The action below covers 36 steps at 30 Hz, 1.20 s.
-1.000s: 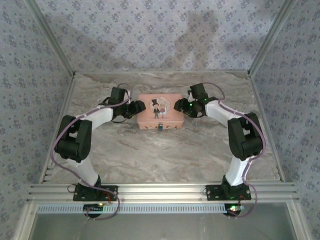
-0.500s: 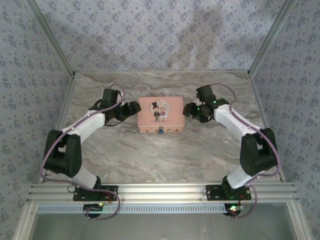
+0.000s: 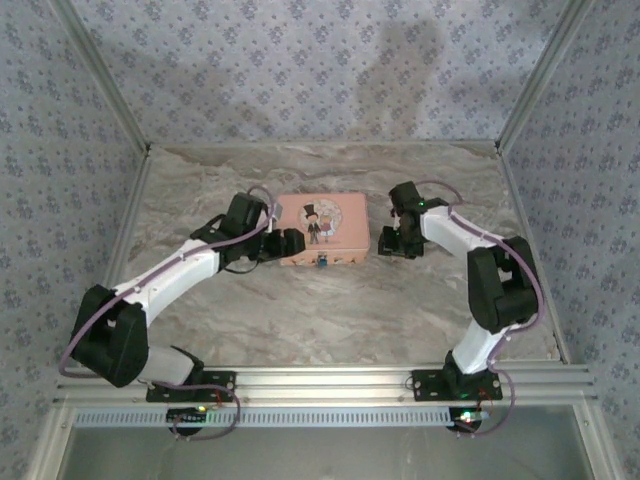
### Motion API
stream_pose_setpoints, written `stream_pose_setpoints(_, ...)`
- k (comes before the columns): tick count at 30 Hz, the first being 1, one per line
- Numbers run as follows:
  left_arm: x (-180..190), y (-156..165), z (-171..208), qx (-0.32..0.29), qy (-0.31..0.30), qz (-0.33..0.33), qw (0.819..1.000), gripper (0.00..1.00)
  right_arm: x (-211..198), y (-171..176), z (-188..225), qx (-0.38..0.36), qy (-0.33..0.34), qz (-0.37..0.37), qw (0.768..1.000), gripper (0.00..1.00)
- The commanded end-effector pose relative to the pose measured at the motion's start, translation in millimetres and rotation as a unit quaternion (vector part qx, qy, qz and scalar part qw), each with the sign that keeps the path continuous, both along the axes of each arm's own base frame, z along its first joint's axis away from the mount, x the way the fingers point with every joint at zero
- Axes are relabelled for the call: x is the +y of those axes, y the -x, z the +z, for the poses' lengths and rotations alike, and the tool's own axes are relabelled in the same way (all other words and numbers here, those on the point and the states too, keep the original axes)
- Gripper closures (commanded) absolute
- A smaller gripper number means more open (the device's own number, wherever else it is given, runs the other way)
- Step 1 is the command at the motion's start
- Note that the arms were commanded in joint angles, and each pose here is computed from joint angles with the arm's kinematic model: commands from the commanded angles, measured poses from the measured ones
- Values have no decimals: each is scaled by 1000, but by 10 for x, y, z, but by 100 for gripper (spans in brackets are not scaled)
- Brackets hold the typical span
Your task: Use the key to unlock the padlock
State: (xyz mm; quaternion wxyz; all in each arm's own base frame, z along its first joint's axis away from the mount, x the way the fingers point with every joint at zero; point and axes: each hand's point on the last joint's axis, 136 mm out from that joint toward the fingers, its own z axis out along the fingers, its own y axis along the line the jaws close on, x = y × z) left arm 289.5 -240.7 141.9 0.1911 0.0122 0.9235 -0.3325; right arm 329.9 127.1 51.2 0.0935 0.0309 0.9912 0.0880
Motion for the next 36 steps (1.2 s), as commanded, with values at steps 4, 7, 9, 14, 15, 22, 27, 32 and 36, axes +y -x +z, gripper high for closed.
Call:
stream_pose_setpoints(4, -2, 98, 24, -3, -3, 2, 1000, 29, 5, -57, -152, 19, 25, 25, 999, 61)
stream_pose_setpoints(7, -2, 110, 5, -1, -4, 4, 1000, 29, 2, -19, -226, 31, 36, 34, 998, 64)
stream_pose_setpoints(9, -11, 114, -1, -2, -2, 3, 1000, 29, 37, -99, -186, 24, 35, 37, 998, 65)
stream_pose_setpoints(14, -13, 114, -30, 1, -4, 3, 1000, 29, 10, -95, -229, 30, 47, 39, 998, 67)
stream_pose_setpoints(15, -15, 112, -32, 1, -4, 3, 1000, 29, 2, -102, -231, 29, 51, 39, 998, 67)
stream_pose_setpoints(22, -34, 96, -42, 1, -3, 1, 1000, 30, -15, -111, -301, 39, 68, 45, 996, 69)
stream_pose_setpoints(27, -22, 106, -66, 3, -5, 4, 1000, 30, -21, -57, -348, 48, 74, 50, 995, 76)
stream_pose_setpoints(32, -2, 100, -73, 0, -5, 10, 1000, 30, -2, 9, -386, 51, 72, 51, 995, 81)
stream_pose_setpoints(36, -11, 86, -82, 0, -3, 11, 1000, 30, -1, 122, -453, 61, 67, 49, 995, 90)
